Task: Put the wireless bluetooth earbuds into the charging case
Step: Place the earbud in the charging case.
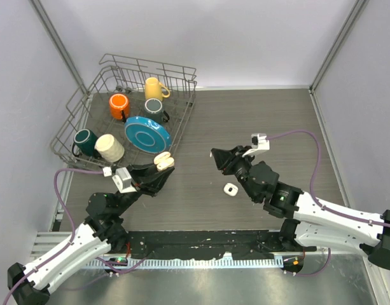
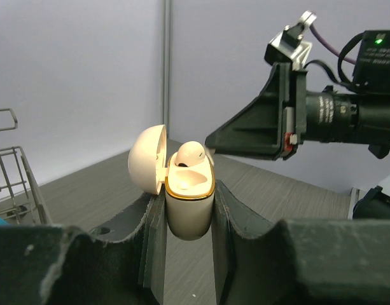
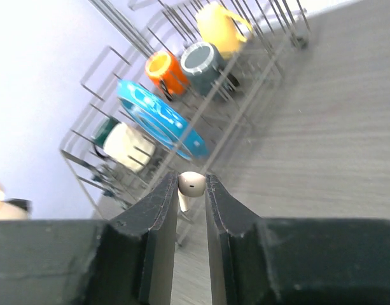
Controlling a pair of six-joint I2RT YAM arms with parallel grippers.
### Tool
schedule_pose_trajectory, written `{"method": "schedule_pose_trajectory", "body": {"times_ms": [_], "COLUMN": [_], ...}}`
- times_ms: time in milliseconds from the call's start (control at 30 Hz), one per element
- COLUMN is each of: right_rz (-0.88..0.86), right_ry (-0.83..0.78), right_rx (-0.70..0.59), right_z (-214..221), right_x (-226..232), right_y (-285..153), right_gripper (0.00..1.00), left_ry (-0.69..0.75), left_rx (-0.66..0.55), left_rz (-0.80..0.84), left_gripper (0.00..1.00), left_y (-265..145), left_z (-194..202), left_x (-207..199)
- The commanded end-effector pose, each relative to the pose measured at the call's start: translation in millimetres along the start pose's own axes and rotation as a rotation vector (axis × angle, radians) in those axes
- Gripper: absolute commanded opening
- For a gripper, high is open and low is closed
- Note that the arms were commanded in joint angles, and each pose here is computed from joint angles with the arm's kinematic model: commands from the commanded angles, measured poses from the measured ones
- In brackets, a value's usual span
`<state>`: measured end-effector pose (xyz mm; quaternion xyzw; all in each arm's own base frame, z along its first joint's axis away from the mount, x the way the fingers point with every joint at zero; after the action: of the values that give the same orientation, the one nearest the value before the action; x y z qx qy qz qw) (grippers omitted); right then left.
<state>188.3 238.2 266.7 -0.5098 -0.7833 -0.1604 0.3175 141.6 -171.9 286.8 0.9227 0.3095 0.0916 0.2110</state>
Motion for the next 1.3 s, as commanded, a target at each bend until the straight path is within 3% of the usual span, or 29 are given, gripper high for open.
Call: {"method": "schedule_pose_trajectory", "body": {"times_ms": [0, 200, 500, 1267], "right_rz": [-0.147, -0.34, -0.537, -0.577], "right_ry": [0.049, 0.061, 0.013, -0.121], "right_rx": [-0.156, -0.179, -0.14, -0.06], "right_z": [-43, -63, -59, -22], "right_x": [30, 69, 118, 153], "right_y": [-11, -23, -35, -27], "right_gripper": [0.01, 0.01, 0.01, 0.01], "left_ry": [0.002, 0.002, -0.009, -0.015], "left_rx": [-0.059, -0.055, -0.041, -0.039], "left_rz": [-0.011, 0.006, 0.024, 0.035], "left_gripper": [0.0, 0.0, 0.0, 0.0], "left_y": [5, 7, 8, 11], "left_z": [-12, -9, -5, -1], "left_x": [2, 0, -2, -4]}}
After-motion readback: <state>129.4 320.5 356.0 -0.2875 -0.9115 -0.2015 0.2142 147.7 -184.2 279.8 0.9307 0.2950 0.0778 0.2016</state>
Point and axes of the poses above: each gripper's point midway between its finger pads, its own y axis out along the fingers, its own x axis along the line the jaws close on, z = x × y, the point moved 5 cm from there along -y, back along the fingers, and after that the axes turned 6 degrees about y, right-handed, at the moved point
